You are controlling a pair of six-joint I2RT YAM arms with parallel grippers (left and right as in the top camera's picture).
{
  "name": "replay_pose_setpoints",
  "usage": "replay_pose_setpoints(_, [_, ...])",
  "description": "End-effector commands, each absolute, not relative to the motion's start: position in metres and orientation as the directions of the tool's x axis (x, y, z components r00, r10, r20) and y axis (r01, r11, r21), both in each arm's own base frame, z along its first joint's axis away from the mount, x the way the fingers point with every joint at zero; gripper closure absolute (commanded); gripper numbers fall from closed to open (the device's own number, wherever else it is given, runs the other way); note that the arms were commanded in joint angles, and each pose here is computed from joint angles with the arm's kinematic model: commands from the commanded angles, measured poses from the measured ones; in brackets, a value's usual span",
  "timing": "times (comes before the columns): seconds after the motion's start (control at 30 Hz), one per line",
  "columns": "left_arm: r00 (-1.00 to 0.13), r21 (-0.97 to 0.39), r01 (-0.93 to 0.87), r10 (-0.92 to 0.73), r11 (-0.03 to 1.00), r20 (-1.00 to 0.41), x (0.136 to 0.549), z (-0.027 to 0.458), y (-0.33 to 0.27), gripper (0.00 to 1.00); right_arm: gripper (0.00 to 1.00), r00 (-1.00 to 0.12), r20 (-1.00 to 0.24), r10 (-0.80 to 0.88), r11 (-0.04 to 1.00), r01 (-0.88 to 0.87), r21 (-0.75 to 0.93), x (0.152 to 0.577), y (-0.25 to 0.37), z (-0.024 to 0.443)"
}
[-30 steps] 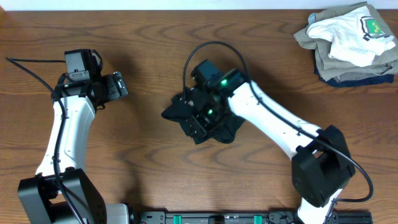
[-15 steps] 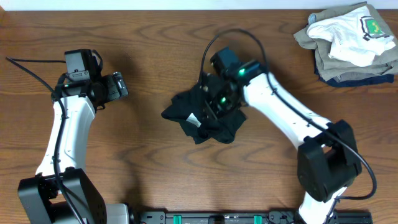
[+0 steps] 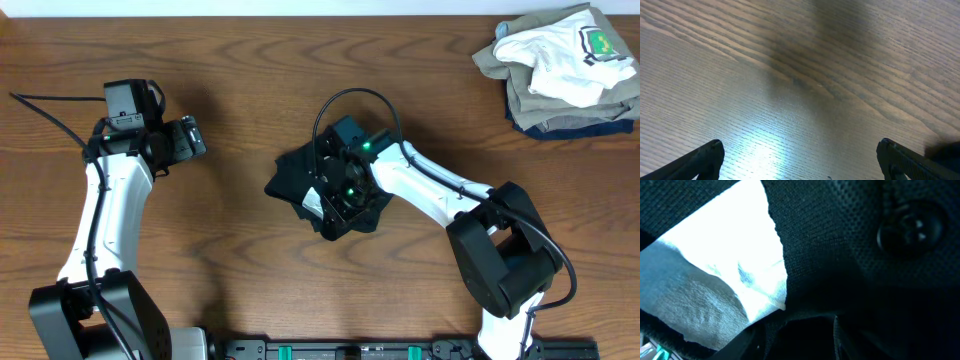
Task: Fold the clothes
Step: 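Grasp the folded shirt bundle with the right gripper and gather it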
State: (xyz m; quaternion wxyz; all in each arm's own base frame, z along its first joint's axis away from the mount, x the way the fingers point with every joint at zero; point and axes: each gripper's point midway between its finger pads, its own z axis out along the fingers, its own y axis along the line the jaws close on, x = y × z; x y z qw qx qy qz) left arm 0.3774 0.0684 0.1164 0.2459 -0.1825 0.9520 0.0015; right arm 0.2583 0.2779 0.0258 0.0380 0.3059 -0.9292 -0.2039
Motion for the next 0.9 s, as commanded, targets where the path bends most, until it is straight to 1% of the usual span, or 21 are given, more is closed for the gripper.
replay_pose_setpoints(0.0, [-0.804,-0.092,-0.365,-0.364,0.926,-0.47,0.379,0.119,0.071,0.02,0.53,-0.797,-0.148,-0.586,0.674,-0.581,0.457,0.274,0.298,0.056])
replay_pose_setpoints(0.1, [-0.812,-0.09,-0.366,-0.365,0.926,-0.456,0.376,0.118,0.07,0.02,0.48,-0.801,-0.226,-0.555,0.67,-0.591,0.448,0.298,0.301,0.088])
replay_pose_setpoints(0.17, [-0.817,-0.087,-0.367,-0.366,0.926,-0.446,0.374,0.116,0.07,0.02,0.42,-0.809,-0.263,-0.525,0.681,-0.586,0.439,0.314,0.296,0.107])
replay_pose_setpoints(0.27, [-0.82,-0.086,-0.368,-0.366,0.926,-0.439,0.372,0.114,0.07,0.02,0.41,-0.837,-0.266,-0.478,0.726,-0.547,0.416,0.331,0.281,0.112])
replay_pose_setpoints(0.33, [-0.821,-0.085,-0.368,-0.366,0.926,-0.439,0.371,0.114,0.07,0.02,0.41,-0.854,-0.24,-0.462,0.753,-0.521,0.402,0.333,0.271,0.104])
replay_pose_setpoints(0.47, [-0.819,-0.086,-0.367,-0.366,0.926,-0.442,0.372,0.114,0.07,0.02,0.4,-0.863,-0.181,-0.472,0.766,-0.503,0.399,0.322,0.265,0.082])
replay_pose_setpoints(0.63, [-0.816,-0.087,-0.367,-0.365,0.926,-0.447,0.374,0.115,0.07,0.02,0.39,-0.859,-0.127,-0.497,0.793,-0.508,0.335,0.312,0.257,0.046])
replay_pose_setpoints(0.73, [-0.816,-0.087,-0.367,-0.365,0.926,-0.448,0.374,0.115,0.07,0.02,0.39,-0.856,-0.119,-0.504,0.812,-0.516,0.273,0.313,0.248,0.028])
replay_pose_setpoints(0.8, [-0.816,-0.087,-0.367,-0.365,0.926,-0.448,0.374,0.115,0.07,0.02,0.38,-0.856,-0.119,-0.503,0.832,-0.517,0.2,0.319,0.237,0.016])
replay_pose_setpoints(0.83, [-0.816,-0.088,-0.367,-0.365,0.926,-0.448,0.374,0.115,0.07,0.02,0.37,-0.856,-0.126,-0.501,0.843,-0.516,0.152,0.325,0.23,0.01])
replay_pose_setpoints(0.87, [-0.815,-0.088,-0.367,-0.365,0.926,-0.45,0.374,0.115,0.07,0.02,0.33,-0.857,-0.135,-0.498,0.853,-0.512,0.1,0.333,0.223,0.003])
